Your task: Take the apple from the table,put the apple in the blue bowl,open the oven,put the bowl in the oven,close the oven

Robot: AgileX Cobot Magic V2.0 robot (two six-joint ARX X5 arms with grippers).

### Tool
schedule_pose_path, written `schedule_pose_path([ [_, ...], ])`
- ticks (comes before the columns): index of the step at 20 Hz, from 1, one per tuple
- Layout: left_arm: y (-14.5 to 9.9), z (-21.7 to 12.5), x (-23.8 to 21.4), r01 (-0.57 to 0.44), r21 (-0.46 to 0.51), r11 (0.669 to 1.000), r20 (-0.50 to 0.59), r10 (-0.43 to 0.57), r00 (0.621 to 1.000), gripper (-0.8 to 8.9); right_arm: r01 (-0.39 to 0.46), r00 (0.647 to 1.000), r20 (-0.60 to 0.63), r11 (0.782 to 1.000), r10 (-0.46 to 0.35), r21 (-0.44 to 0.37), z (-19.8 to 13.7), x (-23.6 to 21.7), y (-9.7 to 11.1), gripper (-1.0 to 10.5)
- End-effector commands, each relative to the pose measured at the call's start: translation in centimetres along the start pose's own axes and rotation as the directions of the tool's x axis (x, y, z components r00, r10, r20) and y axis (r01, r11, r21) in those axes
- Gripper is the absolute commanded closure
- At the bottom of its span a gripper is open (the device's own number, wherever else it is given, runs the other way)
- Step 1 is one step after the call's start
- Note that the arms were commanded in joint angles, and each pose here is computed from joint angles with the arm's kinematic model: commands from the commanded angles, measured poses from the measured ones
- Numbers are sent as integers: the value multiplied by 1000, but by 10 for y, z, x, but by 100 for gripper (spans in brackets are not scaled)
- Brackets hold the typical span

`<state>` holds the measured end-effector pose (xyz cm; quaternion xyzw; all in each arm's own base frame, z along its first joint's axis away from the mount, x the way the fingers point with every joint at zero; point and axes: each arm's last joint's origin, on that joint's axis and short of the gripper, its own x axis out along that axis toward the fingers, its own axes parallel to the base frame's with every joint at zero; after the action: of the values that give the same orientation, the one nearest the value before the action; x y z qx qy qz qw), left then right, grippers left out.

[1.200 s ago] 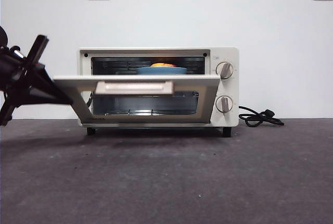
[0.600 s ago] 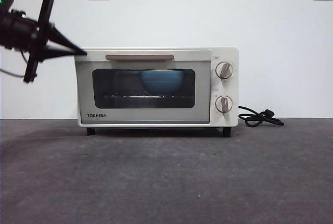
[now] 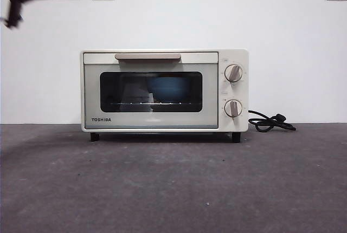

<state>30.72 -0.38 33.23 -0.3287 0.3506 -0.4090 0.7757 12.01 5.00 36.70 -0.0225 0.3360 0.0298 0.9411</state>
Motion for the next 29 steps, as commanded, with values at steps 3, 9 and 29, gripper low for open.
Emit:
schedule_pose_path([
  [3, -54, -41, -40, -321, 322, 891, 49, 323, 945, 818, 7, 1000, -24, 1000, -7, 3, -2, 5, 1, 946],
  [9, -129, -100, -95, -638, 414, 650, 315, 555, 770, 817, 10, 999, -38, 1000, -10, -2, -2, 7, 2, 946],
  [29, -159, -107, -111, -693, 552, 463, 556, 415, 720, 817, 12, 999, -43, 1000, -12, -3, -1, 8, 2, 946],
])
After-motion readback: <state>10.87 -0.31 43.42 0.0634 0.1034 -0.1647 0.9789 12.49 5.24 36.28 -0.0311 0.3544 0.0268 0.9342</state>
